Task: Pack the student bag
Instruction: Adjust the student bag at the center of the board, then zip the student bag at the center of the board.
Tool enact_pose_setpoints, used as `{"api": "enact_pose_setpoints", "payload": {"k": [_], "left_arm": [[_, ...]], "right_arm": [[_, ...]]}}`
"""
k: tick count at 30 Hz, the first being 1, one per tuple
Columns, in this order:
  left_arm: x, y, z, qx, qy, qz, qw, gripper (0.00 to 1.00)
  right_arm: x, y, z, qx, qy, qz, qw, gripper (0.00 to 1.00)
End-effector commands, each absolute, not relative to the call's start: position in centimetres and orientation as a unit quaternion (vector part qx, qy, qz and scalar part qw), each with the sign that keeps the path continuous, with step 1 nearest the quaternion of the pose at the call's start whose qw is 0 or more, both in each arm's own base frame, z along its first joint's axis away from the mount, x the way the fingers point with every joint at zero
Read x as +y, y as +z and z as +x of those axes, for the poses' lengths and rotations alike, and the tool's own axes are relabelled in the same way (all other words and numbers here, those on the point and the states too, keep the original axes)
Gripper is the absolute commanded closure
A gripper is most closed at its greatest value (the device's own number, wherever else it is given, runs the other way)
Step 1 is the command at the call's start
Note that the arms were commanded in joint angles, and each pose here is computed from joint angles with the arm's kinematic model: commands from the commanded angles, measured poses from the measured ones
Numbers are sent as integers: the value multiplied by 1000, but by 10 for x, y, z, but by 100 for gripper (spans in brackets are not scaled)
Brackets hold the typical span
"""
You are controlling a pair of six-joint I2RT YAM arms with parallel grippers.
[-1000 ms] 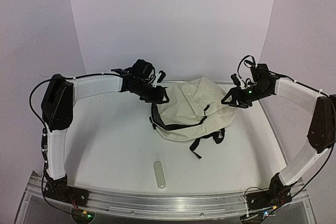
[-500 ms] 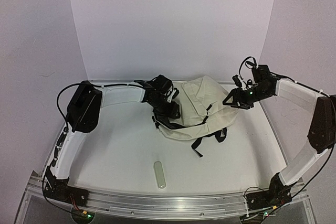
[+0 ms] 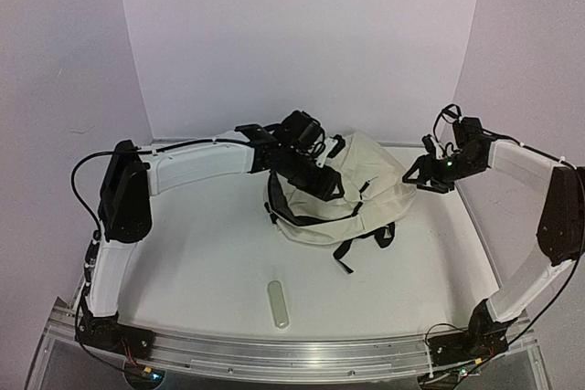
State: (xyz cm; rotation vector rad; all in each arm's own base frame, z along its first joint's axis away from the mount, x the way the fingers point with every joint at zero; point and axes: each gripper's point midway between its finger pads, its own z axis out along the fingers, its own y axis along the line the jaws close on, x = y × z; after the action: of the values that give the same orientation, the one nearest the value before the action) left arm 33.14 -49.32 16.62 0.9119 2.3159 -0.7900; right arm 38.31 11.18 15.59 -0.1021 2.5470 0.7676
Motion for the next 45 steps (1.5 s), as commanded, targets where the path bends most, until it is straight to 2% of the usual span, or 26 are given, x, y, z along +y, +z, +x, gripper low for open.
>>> {"api": "enact_pose_setpoints", "payload": {"k": [1, 9, 15, 21, 28, 35, 45], "left_arm": [[-521, 175, 318, 840, -305, 367, 260, 45], [-542, 154, 313, 845, -286, 373, 257, 46], [-546, 141, 316, 849, -278, 373, 252, 46], [-548, 131, 318, 850, -271, 373, 254, 46], [-553, 128, 323, 847, -272, 375, 262, 47], [-553, 121, 324, 848, -266, 378, 260, 49], [-552, 114, 326, 852, -258, 374, 260, 55]], "right_arm": [[98, 168, 402, 929, 259, -19, 264, 39], [96, 149, 418, 935, 260, 0, 240, 36], [77, 141, 435, 946, 201, 7, 254, 32], [89, 118, 435, 947, 233, 4, 218, 32], [107, 108, 430, 938, 291, -4, 189, 39], [127, 106, 419, 928, 332, -17, 169, 57], [135, 107, 408, 927, 336, -26, 165, 61]]}}
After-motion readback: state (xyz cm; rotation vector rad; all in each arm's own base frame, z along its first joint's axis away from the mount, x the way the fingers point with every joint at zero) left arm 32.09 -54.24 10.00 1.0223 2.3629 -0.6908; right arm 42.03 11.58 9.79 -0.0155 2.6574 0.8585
